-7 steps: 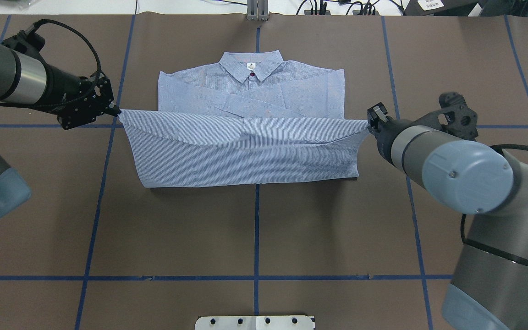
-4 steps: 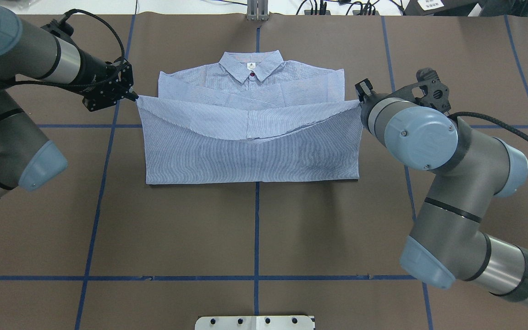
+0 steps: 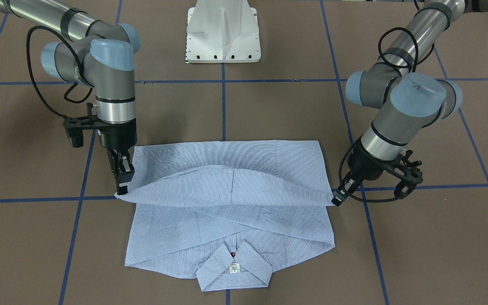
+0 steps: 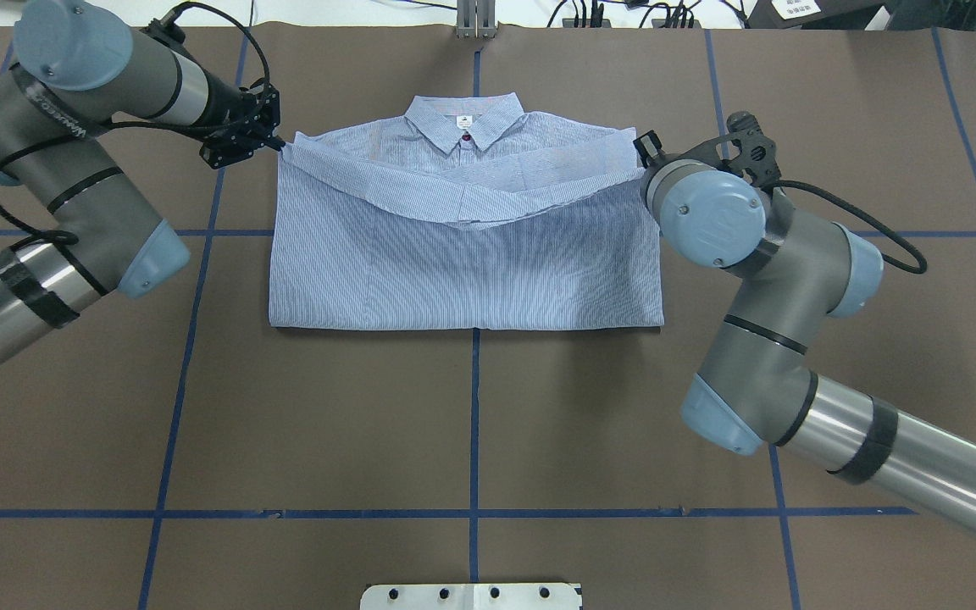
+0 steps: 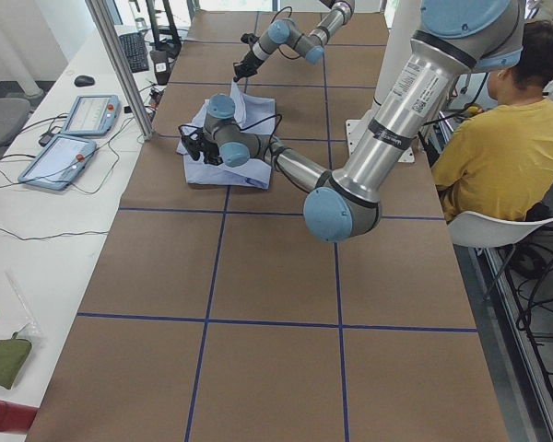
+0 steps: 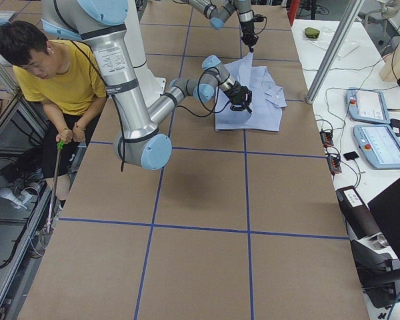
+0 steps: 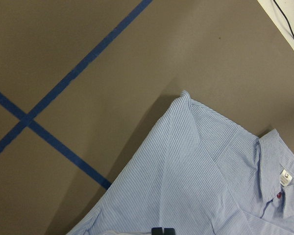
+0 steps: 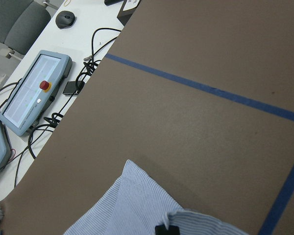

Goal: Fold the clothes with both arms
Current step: 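Release the hem with both grippers and raise them away, then move the right gripper to the folded shirt's near corner and grasp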

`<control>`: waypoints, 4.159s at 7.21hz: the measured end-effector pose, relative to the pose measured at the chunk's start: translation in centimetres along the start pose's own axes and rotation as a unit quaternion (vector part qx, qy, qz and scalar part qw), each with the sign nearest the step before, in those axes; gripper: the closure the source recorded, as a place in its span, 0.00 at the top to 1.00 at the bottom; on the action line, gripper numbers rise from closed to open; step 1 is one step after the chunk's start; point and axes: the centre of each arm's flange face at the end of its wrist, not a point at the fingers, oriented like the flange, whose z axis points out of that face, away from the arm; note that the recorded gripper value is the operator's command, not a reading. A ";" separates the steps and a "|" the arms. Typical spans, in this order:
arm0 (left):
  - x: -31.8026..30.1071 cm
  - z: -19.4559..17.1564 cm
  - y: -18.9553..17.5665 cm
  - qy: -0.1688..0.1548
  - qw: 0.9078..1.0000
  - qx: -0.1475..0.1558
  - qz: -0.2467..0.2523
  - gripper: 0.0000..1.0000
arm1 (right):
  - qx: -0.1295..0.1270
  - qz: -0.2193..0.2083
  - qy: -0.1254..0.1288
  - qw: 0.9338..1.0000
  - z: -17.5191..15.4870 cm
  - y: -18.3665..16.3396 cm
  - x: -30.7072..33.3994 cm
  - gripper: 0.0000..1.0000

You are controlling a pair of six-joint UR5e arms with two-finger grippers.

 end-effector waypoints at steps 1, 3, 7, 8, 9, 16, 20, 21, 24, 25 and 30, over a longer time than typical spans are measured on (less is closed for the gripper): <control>0.7 2.3 -1.2 0.008 1.000 0.016 0.001 0.00 | -0.001 -0.011 0.000 1.000 2.6 0.4 -0.8 0.00; 0.0 5.4 -3.3 0.020 0.999 0.046 0.004 0.00 | -0.026 -0.050 0.002 0.998 6.6 -1.2 -0.8 0.22; -0.2 6.0 -4.2 0.028 0.997 0.073 0.008 0.36 | -0.045 -0.057 0.007 0.997 8.7 -3.1 -3.9 0.98; -0.1 5.9 -4.4 0.029 0.996 0.079 0.014 0.36 | -0.047 -0.053 0.009 0.997 8.9 -3.7 -4.3 0.98; 0.0 5.5 -5.3 0.031 0.996 0.087 0.020 0.36 | -0.059 -0.047 0.006 0.997 8.4 -4.1 -4.9 0.98; 0.0 0.4 -8.2 0.058 0.992 0.105 0.048 0.36 | -0.146 -0.057 -0.002 0.988 -4.3 3.4 11.8 0.98; -0.3 -0.1 -8.2 0.060 0.991 0.106 0.050 0.36 | -0.141 -0.069 0.010 0.988 -4.3 4.9 13.9 0.77; -0.3 -0.1 -8.2 0.060 0.991 0.107 0.050 0.36 | -0.140 -0.068 0.008 0.988 -4.2 4.9 13.6 0.77; -0.8 0.0 -8.4 0.058 0.991 0.110 0.049 0.36 | -0.130 -0.054 0.001 0.990 -3.2 4.4 11.5 0.31; -0.9 0.0 -8.5 0.057 0.991 0.110 0.048 0.36 | -0.127 -0.043 -0.001 0.991 -2.8 4.6 10.6 0.00; -0.9 0.0 -8.4 0.057 0.991 0.110 0.049 0.36 | -0.147 -0.035 0.010 0.988 -6.2 3.5 10.6 0.00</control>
